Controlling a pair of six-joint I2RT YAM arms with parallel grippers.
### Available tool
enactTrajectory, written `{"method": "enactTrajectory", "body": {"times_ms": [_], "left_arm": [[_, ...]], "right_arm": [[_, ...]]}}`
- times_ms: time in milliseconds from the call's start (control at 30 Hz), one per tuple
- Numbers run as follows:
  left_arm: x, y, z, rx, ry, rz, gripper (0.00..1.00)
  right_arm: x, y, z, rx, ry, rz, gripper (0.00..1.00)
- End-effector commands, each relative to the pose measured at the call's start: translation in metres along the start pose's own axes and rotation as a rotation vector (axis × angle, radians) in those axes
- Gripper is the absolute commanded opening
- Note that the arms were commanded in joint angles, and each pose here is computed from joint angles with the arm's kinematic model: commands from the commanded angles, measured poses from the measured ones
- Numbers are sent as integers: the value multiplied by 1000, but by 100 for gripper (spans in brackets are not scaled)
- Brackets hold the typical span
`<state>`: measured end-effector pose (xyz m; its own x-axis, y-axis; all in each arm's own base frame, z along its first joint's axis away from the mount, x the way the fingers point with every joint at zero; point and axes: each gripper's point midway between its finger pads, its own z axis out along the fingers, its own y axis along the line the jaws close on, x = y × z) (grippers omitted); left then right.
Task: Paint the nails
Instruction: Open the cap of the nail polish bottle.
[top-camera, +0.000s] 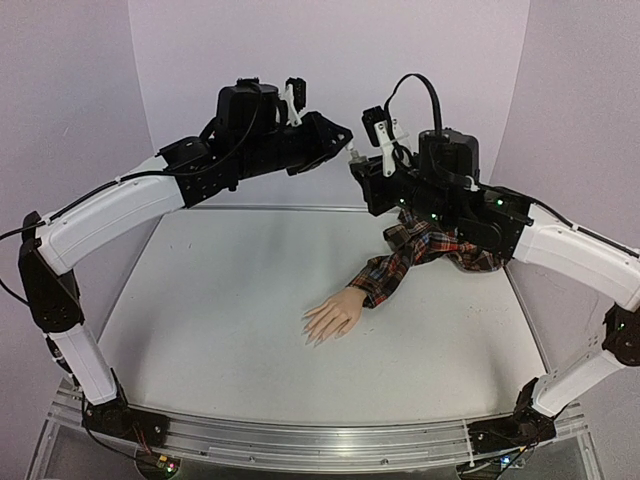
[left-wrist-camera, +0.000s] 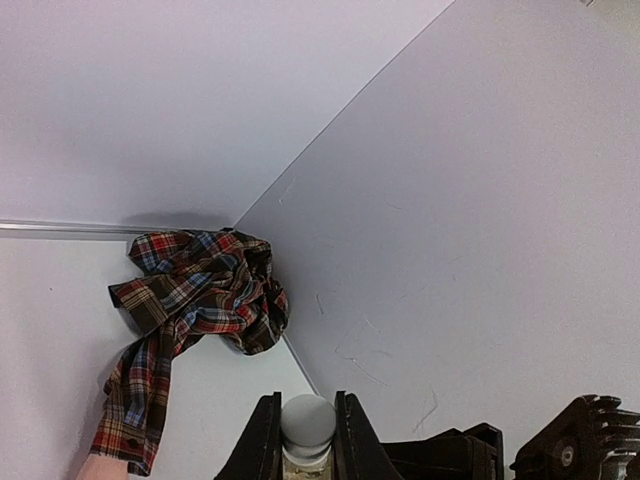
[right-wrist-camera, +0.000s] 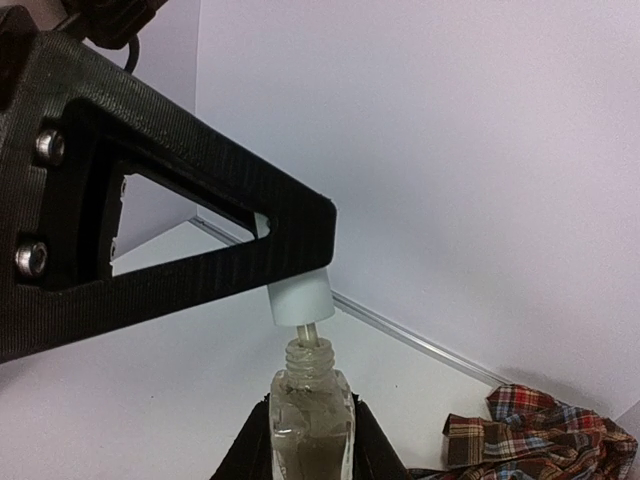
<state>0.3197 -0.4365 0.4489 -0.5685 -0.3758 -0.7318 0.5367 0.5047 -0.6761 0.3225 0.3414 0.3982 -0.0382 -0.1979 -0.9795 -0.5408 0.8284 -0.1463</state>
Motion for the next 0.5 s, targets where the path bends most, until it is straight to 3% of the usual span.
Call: {"method": "enactTrajectory", "body": {"times_ms": [0, 133, 467], "left_arm": [[-24, -23, -8, 66, -60, -32, 0], [-13, -35, -10, 166, -14, -54, 0], [-19, -57, -36, 279, -28, 5, 0]], "right_arm": [[-33, -9, -18, 17, -110, 7, 0], [-41, -4, -24, -31, -142, 29, 0], [-39, 4, -30, -90, -147, 31, 0]]}}
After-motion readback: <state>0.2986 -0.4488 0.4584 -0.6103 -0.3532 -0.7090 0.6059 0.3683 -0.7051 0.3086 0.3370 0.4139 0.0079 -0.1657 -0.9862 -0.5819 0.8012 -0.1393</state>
